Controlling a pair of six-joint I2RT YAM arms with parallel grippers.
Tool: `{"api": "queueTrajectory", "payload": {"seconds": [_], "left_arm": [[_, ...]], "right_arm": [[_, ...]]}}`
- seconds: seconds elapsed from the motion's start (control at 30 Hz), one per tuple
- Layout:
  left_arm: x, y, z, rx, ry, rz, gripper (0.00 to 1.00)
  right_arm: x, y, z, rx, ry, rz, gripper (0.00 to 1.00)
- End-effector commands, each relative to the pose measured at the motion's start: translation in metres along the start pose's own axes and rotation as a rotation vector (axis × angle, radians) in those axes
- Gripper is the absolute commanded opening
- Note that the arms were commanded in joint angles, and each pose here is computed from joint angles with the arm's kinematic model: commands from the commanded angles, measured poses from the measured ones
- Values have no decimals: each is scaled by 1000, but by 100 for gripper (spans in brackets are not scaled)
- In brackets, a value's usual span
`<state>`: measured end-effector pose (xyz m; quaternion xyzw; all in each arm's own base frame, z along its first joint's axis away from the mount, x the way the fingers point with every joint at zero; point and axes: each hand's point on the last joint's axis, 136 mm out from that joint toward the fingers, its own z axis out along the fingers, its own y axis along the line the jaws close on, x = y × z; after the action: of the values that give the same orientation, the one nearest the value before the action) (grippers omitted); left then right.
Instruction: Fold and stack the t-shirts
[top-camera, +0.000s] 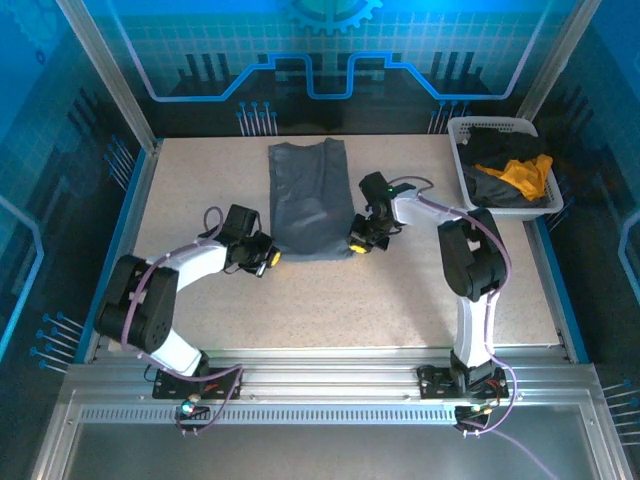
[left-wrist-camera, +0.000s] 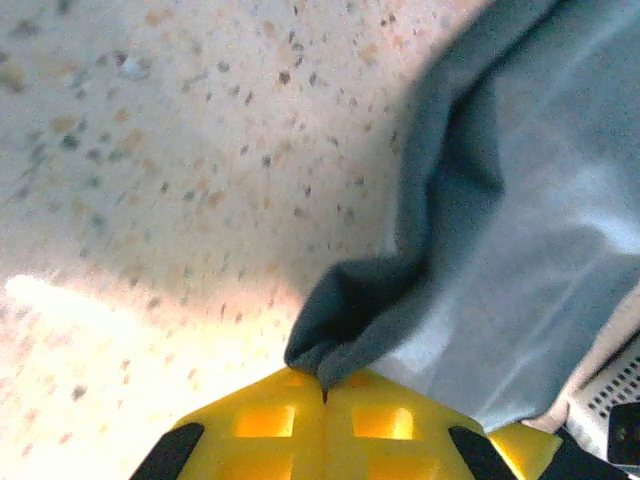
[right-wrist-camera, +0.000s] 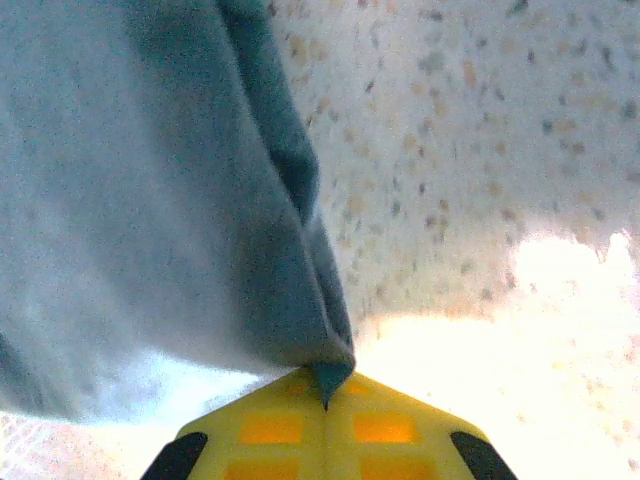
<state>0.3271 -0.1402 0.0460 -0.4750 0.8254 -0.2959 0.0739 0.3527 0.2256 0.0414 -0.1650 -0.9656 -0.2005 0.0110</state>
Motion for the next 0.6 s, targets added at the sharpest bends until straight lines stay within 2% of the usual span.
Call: {"api": "queueTrajectory", "payload": {"seconds": [0.0, 0.17, 0.4, 0.57], "left_arm": [[13, 32, -11, -53, 32, -23, 0], [36, 67, -22, -55, 76, -66, 0], [79, 89, -54, -32, 132, 1, 0], [94, 74, -105, 89, 74, 105, 0]], "right_arm": [[29, -3, -15, 14, 14, -43, 0], [79, -20, -14, 38, 67, -64, 0], [144, -34, -38, 47, 125, -120, 0], [167, -24, -80, 19, 90, -170, 0]]}}
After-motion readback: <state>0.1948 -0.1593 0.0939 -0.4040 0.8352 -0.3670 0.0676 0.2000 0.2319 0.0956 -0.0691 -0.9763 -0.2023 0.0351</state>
